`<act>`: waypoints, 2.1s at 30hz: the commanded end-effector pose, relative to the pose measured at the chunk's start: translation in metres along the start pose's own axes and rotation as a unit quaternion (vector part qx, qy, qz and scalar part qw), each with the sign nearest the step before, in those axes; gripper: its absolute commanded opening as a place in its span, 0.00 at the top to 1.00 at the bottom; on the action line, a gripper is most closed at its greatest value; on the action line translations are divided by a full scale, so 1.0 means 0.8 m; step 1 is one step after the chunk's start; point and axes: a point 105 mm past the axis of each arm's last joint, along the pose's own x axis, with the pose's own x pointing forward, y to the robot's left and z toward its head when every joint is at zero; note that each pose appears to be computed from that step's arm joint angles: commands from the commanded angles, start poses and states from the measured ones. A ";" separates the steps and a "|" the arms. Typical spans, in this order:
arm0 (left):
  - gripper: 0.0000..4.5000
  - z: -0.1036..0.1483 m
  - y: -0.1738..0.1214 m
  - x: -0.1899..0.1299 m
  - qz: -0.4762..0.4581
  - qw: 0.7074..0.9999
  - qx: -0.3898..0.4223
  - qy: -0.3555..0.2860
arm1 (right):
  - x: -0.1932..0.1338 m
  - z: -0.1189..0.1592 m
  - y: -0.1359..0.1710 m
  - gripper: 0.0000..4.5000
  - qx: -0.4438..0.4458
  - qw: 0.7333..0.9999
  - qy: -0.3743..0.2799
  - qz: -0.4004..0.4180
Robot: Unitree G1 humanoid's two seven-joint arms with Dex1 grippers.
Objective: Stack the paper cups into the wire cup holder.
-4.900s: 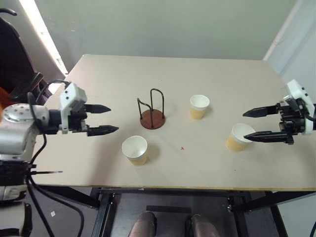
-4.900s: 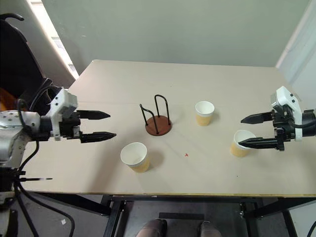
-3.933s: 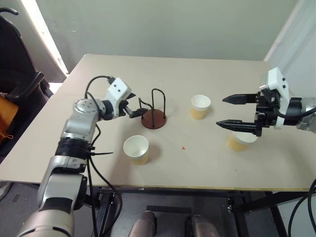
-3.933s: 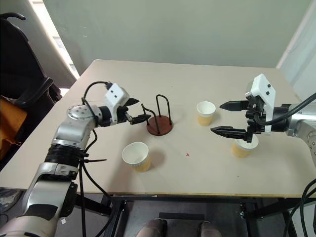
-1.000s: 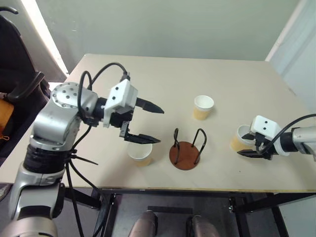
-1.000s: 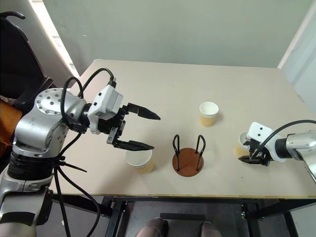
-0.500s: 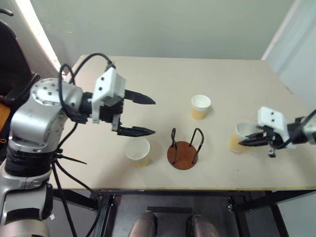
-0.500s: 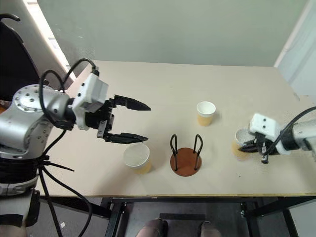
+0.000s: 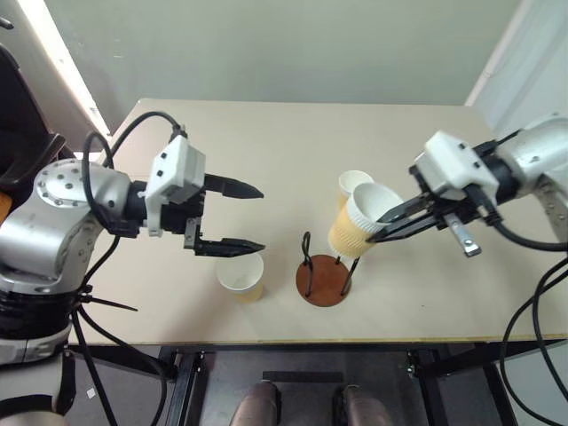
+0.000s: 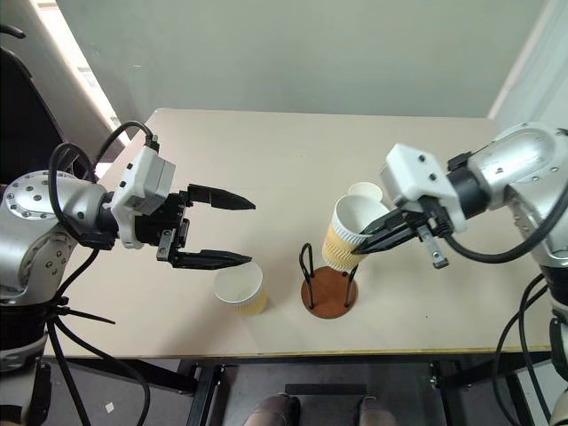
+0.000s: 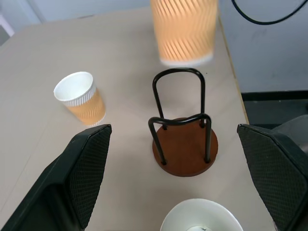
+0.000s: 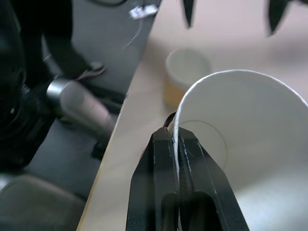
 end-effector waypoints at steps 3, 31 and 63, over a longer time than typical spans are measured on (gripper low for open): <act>0.00 0.009 -0.007 0.003 0.002 1.000 0.018 -0.008 | 0.011 0.000 -0.013 0.99 -0.045 0.998 0.033 0.003; 0.00 0.011 -0.007 0.013 0.002 1.000 0.017 -0.003 | 0.029 -0.014 -0.047 0.31 -0.090 0.994 0.068 -0.008; 0.00 -0.040 0.063 0.069 0.181 0.982 -0.011 0.050 | 0.035 -0.181 -0.185 0.84 0.052 0.939 0.215 -0.262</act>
